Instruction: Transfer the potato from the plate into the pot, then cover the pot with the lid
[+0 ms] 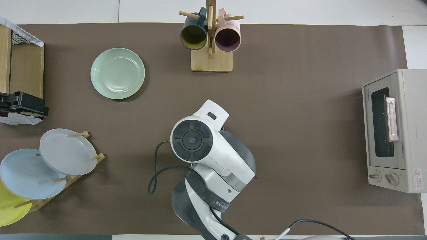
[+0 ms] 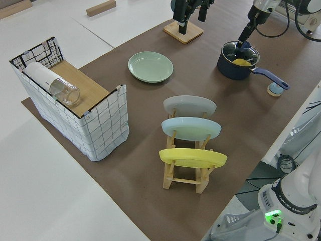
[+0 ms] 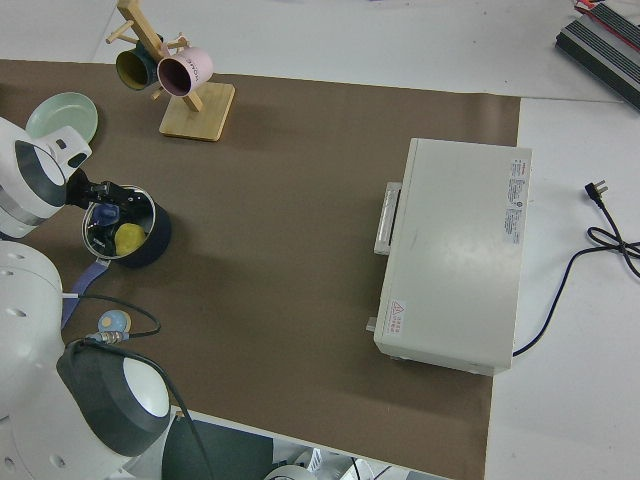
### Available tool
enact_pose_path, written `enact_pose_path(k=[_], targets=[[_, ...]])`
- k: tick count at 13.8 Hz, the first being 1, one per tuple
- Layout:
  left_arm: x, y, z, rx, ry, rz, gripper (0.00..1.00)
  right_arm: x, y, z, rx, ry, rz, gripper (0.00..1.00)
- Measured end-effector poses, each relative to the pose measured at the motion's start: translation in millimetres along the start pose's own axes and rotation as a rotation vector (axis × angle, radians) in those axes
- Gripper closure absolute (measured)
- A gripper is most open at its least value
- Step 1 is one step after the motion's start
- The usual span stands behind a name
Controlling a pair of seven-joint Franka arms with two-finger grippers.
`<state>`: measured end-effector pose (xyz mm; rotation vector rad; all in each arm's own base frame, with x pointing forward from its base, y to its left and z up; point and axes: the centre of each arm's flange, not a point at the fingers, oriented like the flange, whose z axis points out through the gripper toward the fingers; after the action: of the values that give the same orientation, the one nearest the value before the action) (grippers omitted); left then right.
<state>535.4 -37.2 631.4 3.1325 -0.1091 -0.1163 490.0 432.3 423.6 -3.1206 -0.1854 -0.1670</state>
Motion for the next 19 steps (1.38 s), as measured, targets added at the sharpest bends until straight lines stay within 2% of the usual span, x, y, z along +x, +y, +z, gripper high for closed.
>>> enact_pose_path(k=[4, 7, 9, 11, 14, 19], targets=[[0, 0, 0, 0.0, 0.0, 0.0, 0.0, 38, 56, -42, -0.028, -0.007, 0.004, 0.0], [0, 0, 0, 0.0, 0.0, 0.0, 0.0, 63, 162, -104, -0.062, -0.032, 0.0, 0.0], [0, 0, 0, 0.0, 0.0, 0.0, 0.0, 59, 239, -155, -0.075, -0.035, 0.0, 0.0], [0, 0, 0, 0.0, 0.0, 0.0, 0.0, 43, 286, -189, -0.087, -0.067, 0.011, 0.0], [0, 0, 0, 0.0, 0.0, 0.0, 0.0, 29, 326, -194, -0.097, -0.161, -0.034, 0.0], [0, 0, 0, 0.0, 0.0, 0.0, 0.0, 28, 395, -188, -0.094, -0.207, 0.032, 0.0]])
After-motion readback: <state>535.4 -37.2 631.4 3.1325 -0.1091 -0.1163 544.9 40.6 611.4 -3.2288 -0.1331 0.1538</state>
